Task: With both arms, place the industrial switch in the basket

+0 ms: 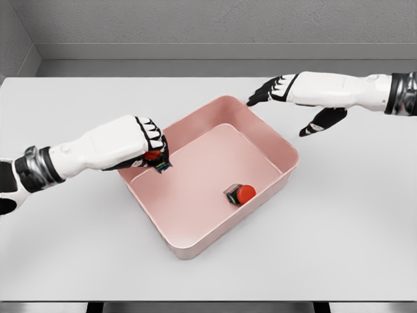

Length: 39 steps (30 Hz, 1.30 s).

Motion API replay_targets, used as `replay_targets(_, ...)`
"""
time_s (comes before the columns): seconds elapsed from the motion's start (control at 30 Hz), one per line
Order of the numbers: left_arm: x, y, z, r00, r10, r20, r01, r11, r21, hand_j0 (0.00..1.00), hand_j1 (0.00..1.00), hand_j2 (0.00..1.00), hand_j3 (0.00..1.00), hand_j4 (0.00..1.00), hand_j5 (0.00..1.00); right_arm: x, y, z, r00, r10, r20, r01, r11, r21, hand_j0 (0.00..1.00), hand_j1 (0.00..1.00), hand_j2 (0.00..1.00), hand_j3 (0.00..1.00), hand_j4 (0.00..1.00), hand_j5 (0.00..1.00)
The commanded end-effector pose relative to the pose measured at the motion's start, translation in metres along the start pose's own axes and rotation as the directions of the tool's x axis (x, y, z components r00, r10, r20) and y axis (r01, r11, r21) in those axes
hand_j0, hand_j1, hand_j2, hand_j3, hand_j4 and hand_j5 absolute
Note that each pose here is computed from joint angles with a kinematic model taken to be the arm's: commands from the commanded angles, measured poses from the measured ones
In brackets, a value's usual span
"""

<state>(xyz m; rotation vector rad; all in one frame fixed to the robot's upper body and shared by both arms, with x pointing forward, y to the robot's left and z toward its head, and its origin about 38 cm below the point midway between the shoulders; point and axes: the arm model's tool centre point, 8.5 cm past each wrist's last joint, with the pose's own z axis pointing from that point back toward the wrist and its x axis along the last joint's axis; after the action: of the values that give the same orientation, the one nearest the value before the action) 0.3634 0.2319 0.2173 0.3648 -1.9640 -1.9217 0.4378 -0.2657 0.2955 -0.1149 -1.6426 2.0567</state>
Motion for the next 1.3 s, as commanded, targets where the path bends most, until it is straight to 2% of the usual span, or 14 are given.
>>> replay_targets(0.0, 0.006, -0.010, -0.009, 1.000, 0.021, 0.020, -0.020, 0.999, -0.033, 0.39, 0.39, 0.39, 0.39, 0.39, 0.39, -0.005, -0.001, 0.012, 1.000, -0.006, -0.030, 0.006, 1.000, -0.003, 1.00, 1.00, 1.00, 1.00, 1.00, 1.00)
replay_targets(0.17, 0.012, -0.020, -0.018, 0.999, 0.015, 0.036, -0.013, 0.998, -0.057, 0.39, 0.39, 0.39, 0.39, 0.39, 0.39, -0.010, 0.000, 0.027, 0.998, -0.011, -0.067, 0.011, 1.000, -0.003, 1.00, 1.00, 1.00, 1.00, 1.00, 1.00)
replay_targets(0.27, 0.011, -0.014, -0.020, 0.999, 0.007, 0.042, -0.005, 0.999, -0.047, 0.48, 0.48, 0.48, 0.48, 0.48, 0.48, -0.012, 0.001, 0.032, 0.997, -0.013, -0.079, 0.013, 1.000, -0.006, 1.00, 1.00, 1.00, 1.00, 1.00, 1.00)
replay_targets(0.4, 0.013, -0.013, -0.024, 0.999, 0.008, 0.048, -0.007, 0.999, -0.035, 0.52, 0.52, 0.52, 0.52, 0.52, 0.52, -0.012, 0.002, 0.033, 0.997, -0.019, -0.080, 0.018, 1.000, -0.011, 1.00, 1.00, 1.00, 1.00, 1.00, 1.00)
replay_targets(0.43, 0.013, -0.012, -0.025, 0.999, 0.007, 0.050, -0.006, 1.000, -0.031, 0.66, 0.66, 0.66, 0.66, 0.66, 0.66, -0.012, 0.002, 0.033, 0.997, -0.018, -0.081, 0.017, 1.000, -0.010, 1.00, 1.00, 1.00, 1.00, 1.00, 1.00)
replay_targets(0.53, 0.014, -0.012, -0.027, 0.999, 0.010, 0.053, -0.009, 1.000, -0.025, 0.74, 0.74, 0.74, 0.74, 0.74, 0.74, -0.013, 0.003, 0.035, 0.996, -0.019, -0.085, 0.018, 1.000, -0.008, 1.00, 1.00, 1.00, 1.00, 1.00, 1.00)
replay_targets(0.93, 0.014, -0.011, -0.027, 0.999, 0.008, 0.053, -0.007, 1.000, -0.021, 0.77, 0.77, 0.77, 0.77, 0.77, 0.77, -0.014, 0.004, 0.038, 0.995, -0.022, -0.093, 0.022, 1.000, -0.006, 1.00, 1.00, 1.00, 1.00, 1.00, 1.00)
replay_targets(1.0, 0.012, -0.006, -0.029, 0.998, 0.002, 0.056, -0.001, 1.000, -0.012, 0.77, 0.77, 0.77, 0.77, 0.77, 0.77, -0.014, 0.003, 0.042, 0.995, -0.028, -0.098, 0.027, 1.000, -0.009, 1.00, 1.00, 1.00, 1.00, 1.00, 1.00)
replay_targets(1.03, 0.009, -0.001, -0.026, 0.999, -0.003, 0.054, 0.004, 1.000, -0.011, 0.85, 0.85, 0.85, 0.85, 0.85, 0.85, -0.015, 0.002, 0.048, 0.994, -0.028, -0.109, 0.027, 1.000, -0.011, 1.00, 1.00, 1.00, 1.00, 1.00, 1.00)
replay_targets(1.07, 0.000, 0.008, -0.011, 0.999, -0.025, 0.032, 0.026, 0.999, -0.040, 1.00, 1.00, 1.00, 1.00, 1.00, 1.00, -0.015, 0.002, 0.048, 0.994, -0.028, -0.109, 0.027, 1.000, -0.011, 1.00, 1.00, 1.00, 1.00, 1.00, 1.00)
replay_targets(1.1, -0.007, 0.021, 0.001, 0.999, -0.031, 0.019, 0.032, 0.999, -0.045, 1.00, 1.00, 1.00, 1.00, 1.00, 1.00, -0.015, 0.002, 0.049, 0.993, -0.030, -0.112, 0.028, 1.000, -0.012, 1.00, 1.00, 1.00, 1.00, 1.00, 1.00)
replay_targets(1.13, -0.009, 0.017, 0.011, 0.999, -0.030, 0.014, 0.031, 0.995, -0.099, 1.00, 1.00, 1.00, 1.00, 1.00, 1.00, -0.016, 0.005, 0.051, 0.993, -0.038, -0.115, 0.037, 0.999, -0.009, 1.00, 1.00, 1.00, 1.00, 1.00, 1.00)
replay_targets(1.2, -0.022, 0.027, 0.047, 0.998, -0.056, -0.040, 0.047, 0.981, -0.190, 1.00, 1.00, 1.00, 1.00, 1.00, 1.00, -0.016, 0.005, 0.051, 0.993, -0.038, -0.115, 0.037, 0.999, -0.009, 1.00, 1.00, 1.00, 1.00, 1.00, 1.00)
replay_targets(1.27, -0.023, 0.028, 0.053, 0.997, -0.051, -0.050, 0.040, 0.979, -0.200, 1.00, 1.00, 1.00, 1.00, 1.00, 1.00, -0.016, 0.006, 0.051, 0.992, -0.039, -0.116, 0.038, 0.999, -0.008, 1.00, 1.00, 1.00, 1.00, 1.00, 1.00)
